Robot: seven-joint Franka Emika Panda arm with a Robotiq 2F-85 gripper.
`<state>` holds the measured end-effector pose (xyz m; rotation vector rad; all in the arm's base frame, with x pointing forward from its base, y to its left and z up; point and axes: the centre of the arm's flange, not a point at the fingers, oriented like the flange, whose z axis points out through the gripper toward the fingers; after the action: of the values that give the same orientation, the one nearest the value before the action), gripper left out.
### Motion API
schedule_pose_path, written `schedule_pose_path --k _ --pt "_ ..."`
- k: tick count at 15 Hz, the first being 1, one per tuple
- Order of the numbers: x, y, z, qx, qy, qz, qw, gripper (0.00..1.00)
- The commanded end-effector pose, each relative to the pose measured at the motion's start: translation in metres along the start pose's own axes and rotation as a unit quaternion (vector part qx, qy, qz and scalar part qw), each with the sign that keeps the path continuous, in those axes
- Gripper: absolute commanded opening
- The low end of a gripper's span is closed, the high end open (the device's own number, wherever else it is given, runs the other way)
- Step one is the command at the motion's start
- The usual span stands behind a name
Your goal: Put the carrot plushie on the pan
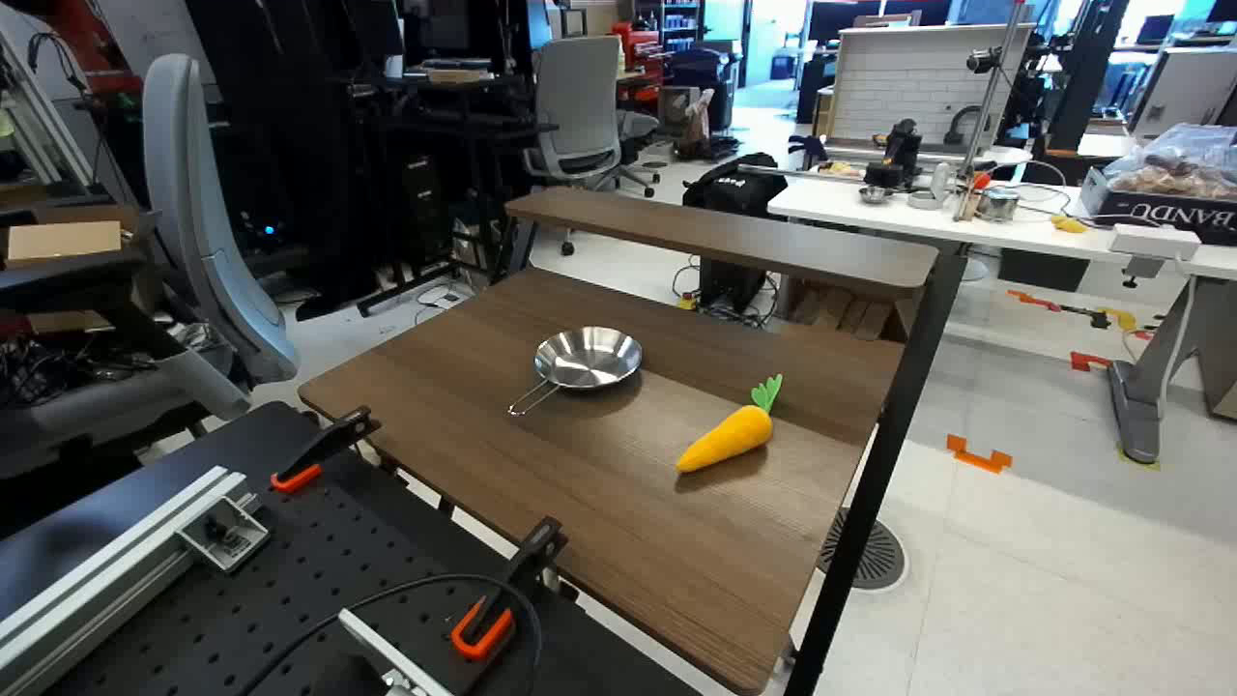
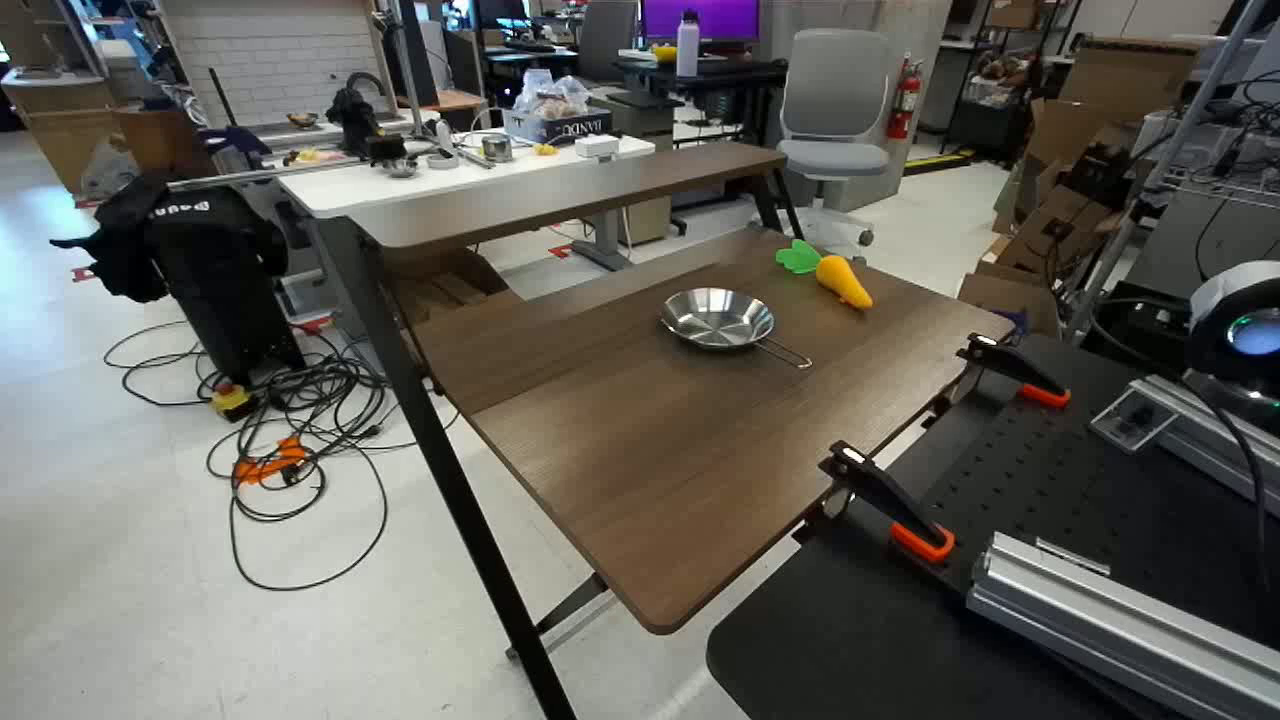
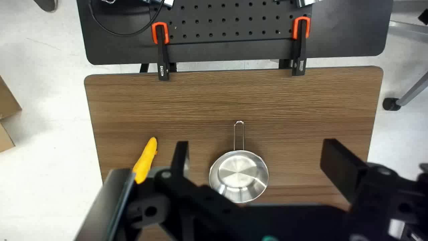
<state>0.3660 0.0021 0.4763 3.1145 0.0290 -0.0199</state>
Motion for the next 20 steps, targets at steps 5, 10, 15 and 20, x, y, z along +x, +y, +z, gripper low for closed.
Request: schedule_pose_path --k 5,10,15,20 --pt "0.000 0.000 0.000 0.000 0.000 0.000 1.0000 1.00" --pt "0.000 0.000 0.000 0.000 0.000 0.000 1.0000 1.00" --pt "0.002 0.001 0.002 0.000 -0.001 0.000 1.0000 1.00" --pt "0.018 0.009 0.012 -0.006 -0.005 0.006 1.0000 1.00"
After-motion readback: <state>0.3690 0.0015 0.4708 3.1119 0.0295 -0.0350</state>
